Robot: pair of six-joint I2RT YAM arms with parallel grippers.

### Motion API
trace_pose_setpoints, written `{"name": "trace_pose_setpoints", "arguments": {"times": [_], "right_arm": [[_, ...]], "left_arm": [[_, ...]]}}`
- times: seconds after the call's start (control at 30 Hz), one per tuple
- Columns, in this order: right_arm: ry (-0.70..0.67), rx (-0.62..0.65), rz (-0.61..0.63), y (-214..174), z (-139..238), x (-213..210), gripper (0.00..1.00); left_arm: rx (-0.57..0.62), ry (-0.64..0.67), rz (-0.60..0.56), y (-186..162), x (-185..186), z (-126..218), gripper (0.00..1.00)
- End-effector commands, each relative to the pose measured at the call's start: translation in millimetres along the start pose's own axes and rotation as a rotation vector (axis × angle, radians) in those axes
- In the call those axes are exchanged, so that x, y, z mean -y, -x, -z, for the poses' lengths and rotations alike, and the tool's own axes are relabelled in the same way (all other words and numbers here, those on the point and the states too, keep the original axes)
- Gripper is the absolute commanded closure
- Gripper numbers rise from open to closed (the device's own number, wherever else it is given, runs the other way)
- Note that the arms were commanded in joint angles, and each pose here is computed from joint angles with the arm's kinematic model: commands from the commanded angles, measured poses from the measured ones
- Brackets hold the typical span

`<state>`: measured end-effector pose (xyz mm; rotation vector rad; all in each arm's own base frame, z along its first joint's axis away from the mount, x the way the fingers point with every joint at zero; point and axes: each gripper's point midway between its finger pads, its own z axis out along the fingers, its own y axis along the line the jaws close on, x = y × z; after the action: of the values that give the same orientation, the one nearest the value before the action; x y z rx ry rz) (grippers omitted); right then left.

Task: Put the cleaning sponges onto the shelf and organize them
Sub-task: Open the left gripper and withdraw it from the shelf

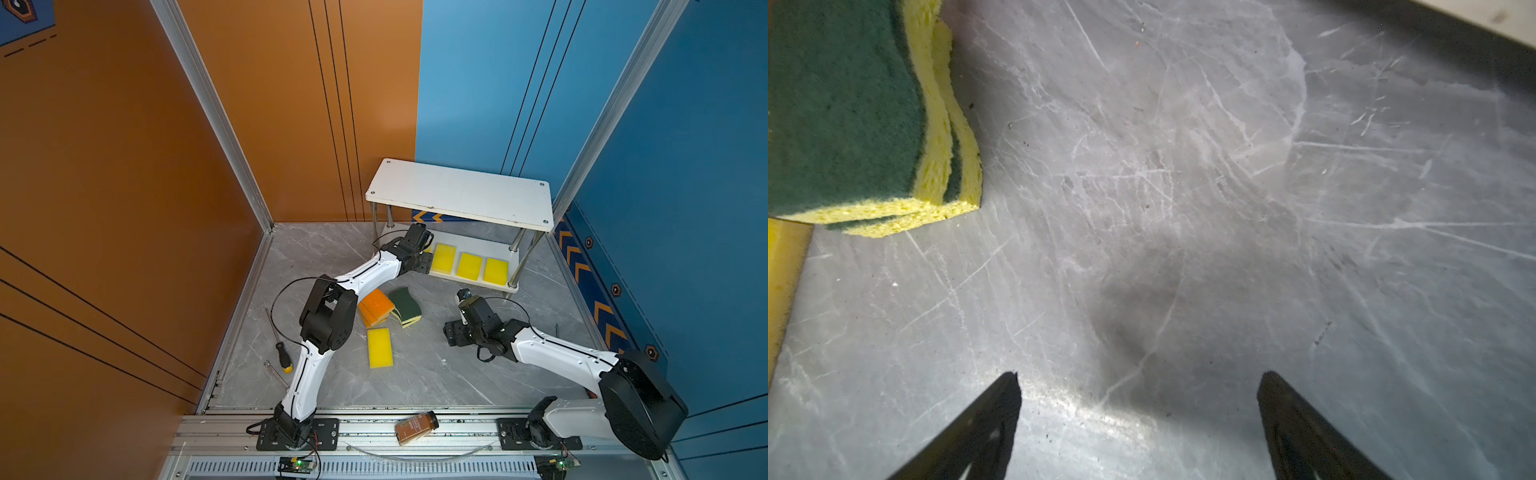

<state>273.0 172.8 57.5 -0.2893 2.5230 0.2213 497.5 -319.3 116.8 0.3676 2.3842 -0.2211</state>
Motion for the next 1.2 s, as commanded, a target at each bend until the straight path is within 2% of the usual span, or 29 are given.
{"name": "trace_pose_setpoints", "arguments": {"times": [0.0,0.17,0.37,0.43,0.67,0.93,1.17], "right_arm": [[-0.019,0.007,-0.005,7.2,0.6,2.8,0.11],[-0.020,0.008,-0.006,7.1,1.3,3.7,0.11],[-0.020,0.010,-0.006,7.6,2.4,3.7,0.11],[-0.020,0.013,-0.006,8.5,3.2,3.7,0.11],[-0.007,0.033,-0.007,16.7,10.2,1.2,0.11],[0.010,0.029,-0.005,22.4,9.5,-2.0,0.11],[0.035,0.031,-0.012,26.4,7.1,-8.2,0.11]], "left_arm": [[-0.005,0.016,0.000,0.4,-4.1,-5.6,0.25],[-0.002,0.013,0.001,1.8,-3.7,-3.3,0.22],[-0.002,0.005,0.004,2.8,-1.7,5.6,0.15],[0.007,-0.001,0.007,5.8,-1.4,14.8,0.09],[0.027,-0.013,-0.012,6.7,0.9,45.3,0.00],[0.059,-0.032,-0.033,2.6,7.2,89.7,0.02],[0.069,-0.040,-0.032,-23.2,10.7,134.1,0.02]]}}
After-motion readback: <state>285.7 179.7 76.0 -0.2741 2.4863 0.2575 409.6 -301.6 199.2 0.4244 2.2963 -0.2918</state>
